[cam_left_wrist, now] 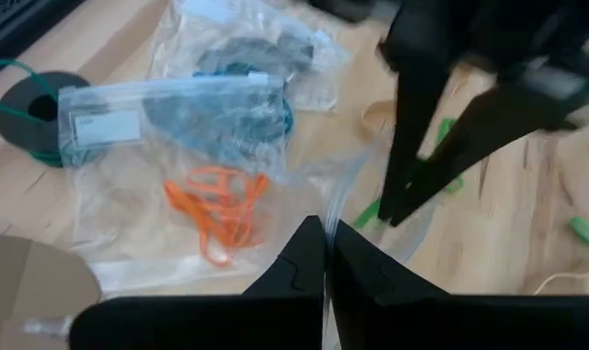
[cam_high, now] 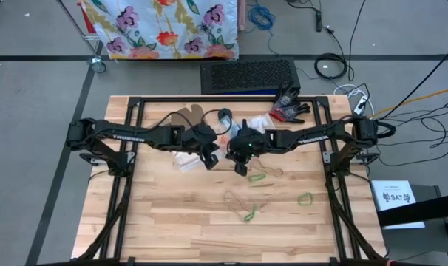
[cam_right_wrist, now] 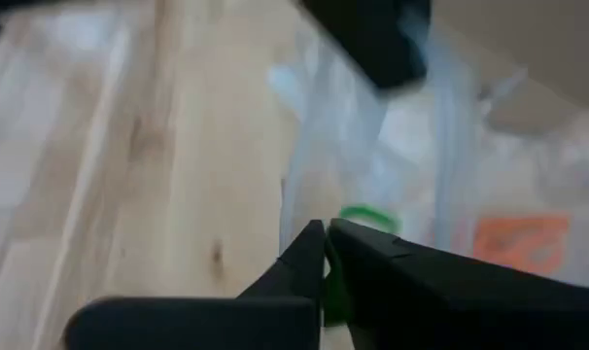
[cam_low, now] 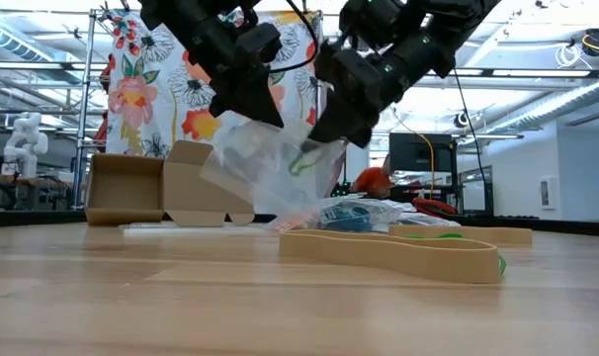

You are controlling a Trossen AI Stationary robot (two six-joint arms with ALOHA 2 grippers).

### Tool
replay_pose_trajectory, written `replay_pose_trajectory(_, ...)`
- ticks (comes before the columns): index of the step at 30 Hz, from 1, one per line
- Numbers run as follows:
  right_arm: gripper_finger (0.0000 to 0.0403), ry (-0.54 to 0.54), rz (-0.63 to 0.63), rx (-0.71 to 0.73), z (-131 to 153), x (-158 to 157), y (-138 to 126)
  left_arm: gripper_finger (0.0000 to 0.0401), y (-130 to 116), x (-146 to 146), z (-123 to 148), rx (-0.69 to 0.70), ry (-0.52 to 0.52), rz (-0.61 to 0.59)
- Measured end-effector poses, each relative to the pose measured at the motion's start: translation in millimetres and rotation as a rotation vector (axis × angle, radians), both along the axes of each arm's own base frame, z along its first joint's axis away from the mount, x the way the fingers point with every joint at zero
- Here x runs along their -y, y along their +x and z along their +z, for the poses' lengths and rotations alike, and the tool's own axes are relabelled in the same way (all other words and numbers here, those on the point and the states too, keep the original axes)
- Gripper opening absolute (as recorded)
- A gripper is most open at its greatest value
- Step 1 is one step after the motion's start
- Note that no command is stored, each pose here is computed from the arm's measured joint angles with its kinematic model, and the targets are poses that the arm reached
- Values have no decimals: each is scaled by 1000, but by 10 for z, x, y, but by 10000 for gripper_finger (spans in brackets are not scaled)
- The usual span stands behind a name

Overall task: Sort rubber bands
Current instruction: Put the green rubber band into the transparent zip bag

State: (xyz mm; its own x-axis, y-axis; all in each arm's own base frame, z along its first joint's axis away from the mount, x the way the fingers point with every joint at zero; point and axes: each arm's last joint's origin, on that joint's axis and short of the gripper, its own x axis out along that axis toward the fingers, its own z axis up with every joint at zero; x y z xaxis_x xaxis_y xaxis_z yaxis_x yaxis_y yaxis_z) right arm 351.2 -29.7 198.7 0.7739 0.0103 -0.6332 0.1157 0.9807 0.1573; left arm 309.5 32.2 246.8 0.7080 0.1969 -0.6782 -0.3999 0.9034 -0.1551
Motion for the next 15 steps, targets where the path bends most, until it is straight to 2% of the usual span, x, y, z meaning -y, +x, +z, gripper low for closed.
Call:
replay_pose_trajectory(9, 115, -80, -3, 39, 271, 54, 95, 6, -37, 4, -36, -49, -20, 14)
replay_pose_trajectory(15, 139, -169, -60, -122, 580, 61, -66, 6, -82, 5, -76, -112, -17, 19)
